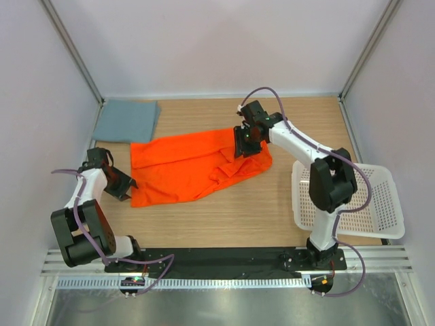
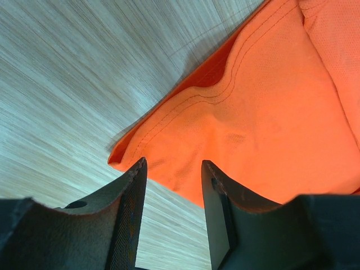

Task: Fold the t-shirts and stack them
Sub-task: Fold the tshirt

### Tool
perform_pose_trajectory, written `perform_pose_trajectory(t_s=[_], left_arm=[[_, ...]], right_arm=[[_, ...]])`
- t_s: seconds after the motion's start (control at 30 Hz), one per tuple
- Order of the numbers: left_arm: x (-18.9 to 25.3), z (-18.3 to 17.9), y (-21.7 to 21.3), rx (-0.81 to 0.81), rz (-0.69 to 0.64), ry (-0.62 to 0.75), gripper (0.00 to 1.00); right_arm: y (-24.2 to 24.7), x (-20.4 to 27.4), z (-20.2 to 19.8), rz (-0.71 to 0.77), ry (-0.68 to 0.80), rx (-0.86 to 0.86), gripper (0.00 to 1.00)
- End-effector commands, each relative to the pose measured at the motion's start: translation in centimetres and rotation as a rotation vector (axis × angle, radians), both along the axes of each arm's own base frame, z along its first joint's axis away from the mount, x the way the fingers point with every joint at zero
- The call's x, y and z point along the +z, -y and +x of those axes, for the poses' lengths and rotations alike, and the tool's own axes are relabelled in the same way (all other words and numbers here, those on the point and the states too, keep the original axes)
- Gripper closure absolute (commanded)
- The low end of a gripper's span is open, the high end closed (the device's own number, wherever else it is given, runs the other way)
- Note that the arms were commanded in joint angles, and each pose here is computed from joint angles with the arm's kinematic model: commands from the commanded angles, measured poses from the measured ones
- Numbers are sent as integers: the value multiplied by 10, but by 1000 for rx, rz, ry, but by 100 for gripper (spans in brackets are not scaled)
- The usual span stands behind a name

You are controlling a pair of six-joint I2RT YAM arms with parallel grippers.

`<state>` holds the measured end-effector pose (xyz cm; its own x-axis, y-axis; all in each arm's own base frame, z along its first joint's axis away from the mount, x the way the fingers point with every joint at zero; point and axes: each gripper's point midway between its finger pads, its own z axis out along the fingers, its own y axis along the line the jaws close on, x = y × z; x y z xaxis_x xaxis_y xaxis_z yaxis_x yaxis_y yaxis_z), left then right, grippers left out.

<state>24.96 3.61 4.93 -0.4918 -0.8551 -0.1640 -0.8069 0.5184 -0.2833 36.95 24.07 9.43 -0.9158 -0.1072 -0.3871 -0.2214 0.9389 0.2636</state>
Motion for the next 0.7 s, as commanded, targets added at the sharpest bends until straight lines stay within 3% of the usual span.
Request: perform_pose_trajectory(t_s=[0.0, 0.07, 0.2, 0.3, 0.67], left_arm=[[5, 6, -4, -10, 17, 37, 55], [5, 4, -5, -13, 24, 35, 55], [5, 5, -3, -13, 15, 40, 55], [6, 6, -4, -17, 15, 42, 55], [6, 10, -5, -33, 18, 39, 55]], right_arm=[[8, 40, -21, 25, 51, 41, 56], [4, 28, -33, 61, -1, 39, 59], [-21, 4, -46, 143, -85, 35, 57], [-31, -8, -44, 131, -88, 32, 52], [-40, -48, -39, 110, -168, -25, 52]])
